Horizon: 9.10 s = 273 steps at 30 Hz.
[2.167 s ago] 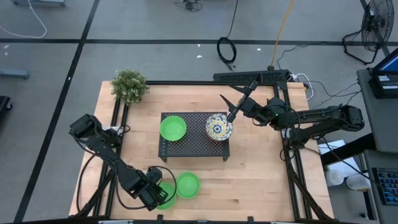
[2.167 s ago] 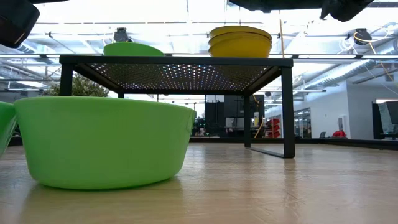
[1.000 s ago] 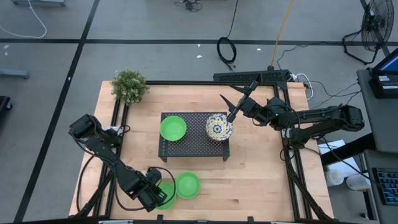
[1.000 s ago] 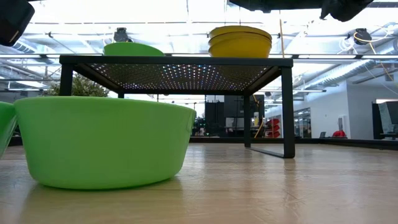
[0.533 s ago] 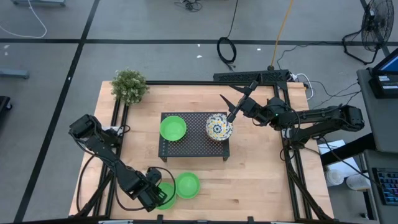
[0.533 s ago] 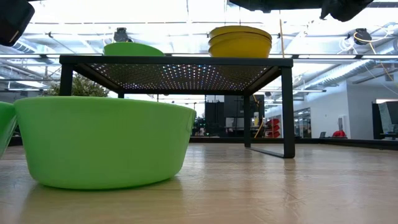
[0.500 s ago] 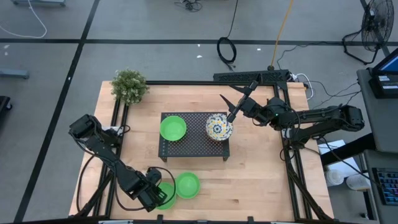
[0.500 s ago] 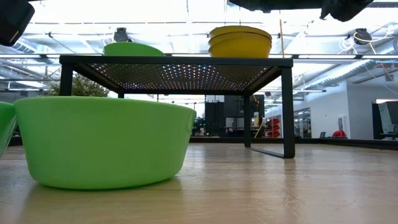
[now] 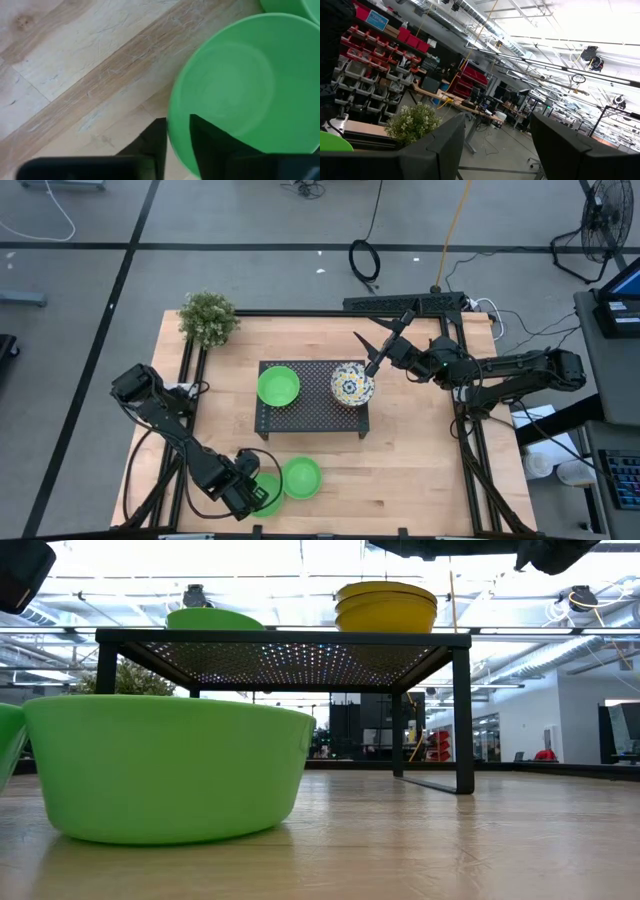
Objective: Pick & Place Mini bowls
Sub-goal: Stack the left green bowl on top of the green bowl on the shelf
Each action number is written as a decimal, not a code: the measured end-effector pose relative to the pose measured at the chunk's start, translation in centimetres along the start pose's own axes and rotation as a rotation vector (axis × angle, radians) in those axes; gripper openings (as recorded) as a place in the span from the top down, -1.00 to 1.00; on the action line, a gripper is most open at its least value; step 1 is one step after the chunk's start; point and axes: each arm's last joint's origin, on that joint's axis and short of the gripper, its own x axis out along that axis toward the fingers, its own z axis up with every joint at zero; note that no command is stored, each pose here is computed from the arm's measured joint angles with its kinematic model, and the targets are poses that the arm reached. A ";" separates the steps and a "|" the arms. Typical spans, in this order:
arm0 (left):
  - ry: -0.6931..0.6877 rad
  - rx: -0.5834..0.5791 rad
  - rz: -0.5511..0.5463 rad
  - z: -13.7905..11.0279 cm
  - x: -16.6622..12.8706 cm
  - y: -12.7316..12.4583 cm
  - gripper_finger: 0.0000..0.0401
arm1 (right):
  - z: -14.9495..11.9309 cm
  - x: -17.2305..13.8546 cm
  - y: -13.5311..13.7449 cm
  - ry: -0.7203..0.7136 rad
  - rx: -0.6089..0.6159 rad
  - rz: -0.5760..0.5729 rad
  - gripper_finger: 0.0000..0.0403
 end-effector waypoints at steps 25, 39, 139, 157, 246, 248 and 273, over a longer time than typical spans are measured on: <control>0.000 0.016 -0.001 0.0 0.0 0.0 0.93 | 0.0 0.0 0.0 0.000 0.000 0.000 -0.07; -0.007 -0.006 -0.001 0.0 0.0 0.0 0.87 | 0.0 0.0 0.0 0.000 0.000 0.000 -0.07; -0.042 0.012 -0.007 0.1 0.0 0.0 0.85 | 0.0 0.0 0.0 0.000 0.000 0.000 -0.07; -0.042 0.012 -0.007 0.1 0.0 0.0 0.83 | 0.0 0.0 0.0 0.000 0.000 0.000 -0.07; -0.027 0.088 -0.058 0.4 -1.2 -0.1 0.97 | 0.0 0.0 0.0 0.000 0.000 0.000 -0.07; -0.026 0.089 -0.076 0.4 -1.6 -0.1 0.95 | 0.0 0.0 0.0 -0.001 0.000 0.000 -0.07; -0.665 0.328 -0.460 5.2 -14.1 2.2 0.95 | 0.0 0.0 0.0 -0.002 0.001 0.002 -0.07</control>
